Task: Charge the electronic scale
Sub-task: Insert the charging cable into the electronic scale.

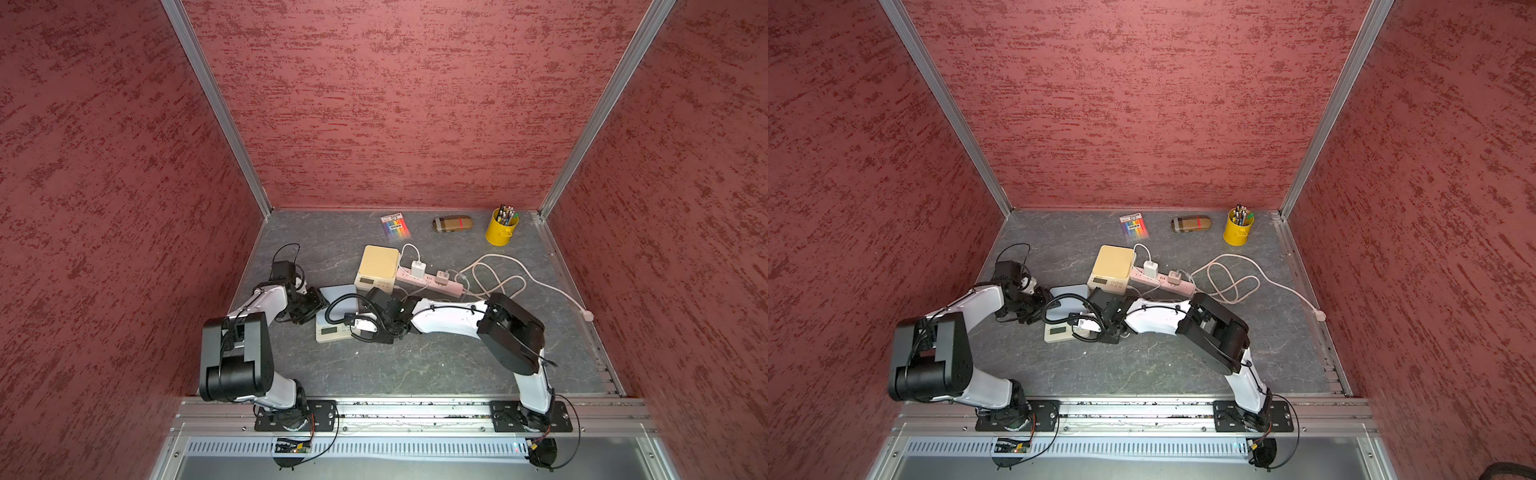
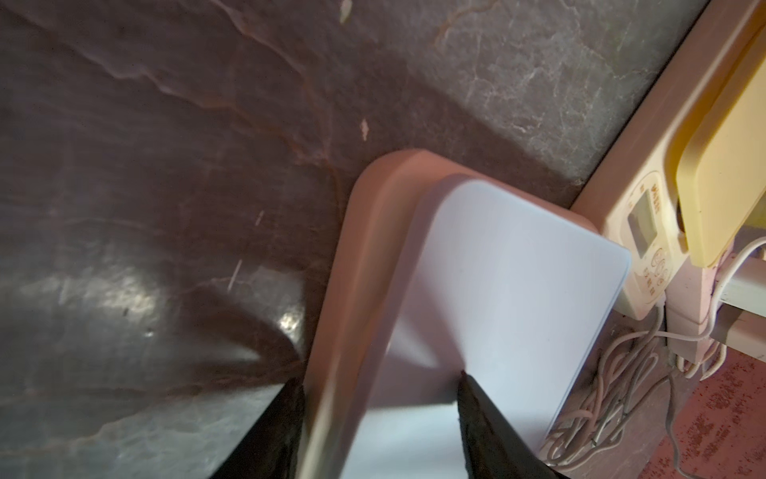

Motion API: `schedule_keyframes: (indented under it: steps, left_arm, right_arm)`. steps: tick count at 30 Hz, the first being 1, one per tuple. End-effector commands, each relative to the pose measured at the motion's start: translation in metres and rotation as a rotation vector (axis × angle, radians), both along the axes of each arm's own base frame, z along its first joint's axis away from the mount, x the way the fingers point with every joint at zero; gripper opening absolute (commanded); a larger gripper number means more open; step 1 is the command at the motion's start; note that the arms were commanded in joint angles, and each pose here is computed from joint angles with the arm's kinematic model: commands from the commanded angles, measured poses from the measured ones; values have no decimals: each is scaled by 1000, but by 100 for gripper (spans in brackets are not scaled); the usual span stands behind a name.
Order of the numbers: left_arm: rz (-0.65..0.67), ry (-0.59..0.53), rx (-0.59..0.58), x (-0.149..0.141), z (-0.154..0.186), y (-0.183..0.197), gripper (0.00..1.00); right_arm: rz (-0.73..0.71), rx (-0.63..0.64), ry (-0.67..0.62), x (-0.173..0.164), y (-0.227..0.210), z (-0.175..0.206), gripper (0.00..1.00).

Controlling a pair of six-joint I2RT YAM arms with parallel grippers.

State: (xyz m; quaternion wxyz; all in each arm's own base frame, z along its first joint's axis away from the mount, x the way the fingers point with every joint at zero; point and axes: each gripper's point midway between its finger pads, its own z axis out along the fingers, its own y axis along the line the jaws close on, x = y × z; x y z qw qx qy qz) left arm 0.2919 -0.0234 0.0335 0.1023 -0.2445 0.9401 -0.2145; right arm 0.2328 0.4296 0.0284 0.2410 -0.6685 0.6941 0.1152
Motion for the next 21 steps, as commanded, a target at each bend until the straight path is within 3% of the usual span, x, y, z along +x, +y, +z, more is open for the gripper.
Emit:
schedule_keyframes:
  steps: [1,14,21]
  left_arm:
    - [-4,52,-10,-9,-14,-2,59]
    - [43,103,-27,-19,-22,-1,57]
    - [67,123,-22,-27,-25,0,56]
  right_arm:
    - [38,49,22,-6,14,3,0]
    - [50,106,37,-8,25,6,0]
    - [22,33,13,-5,17,-6,0]
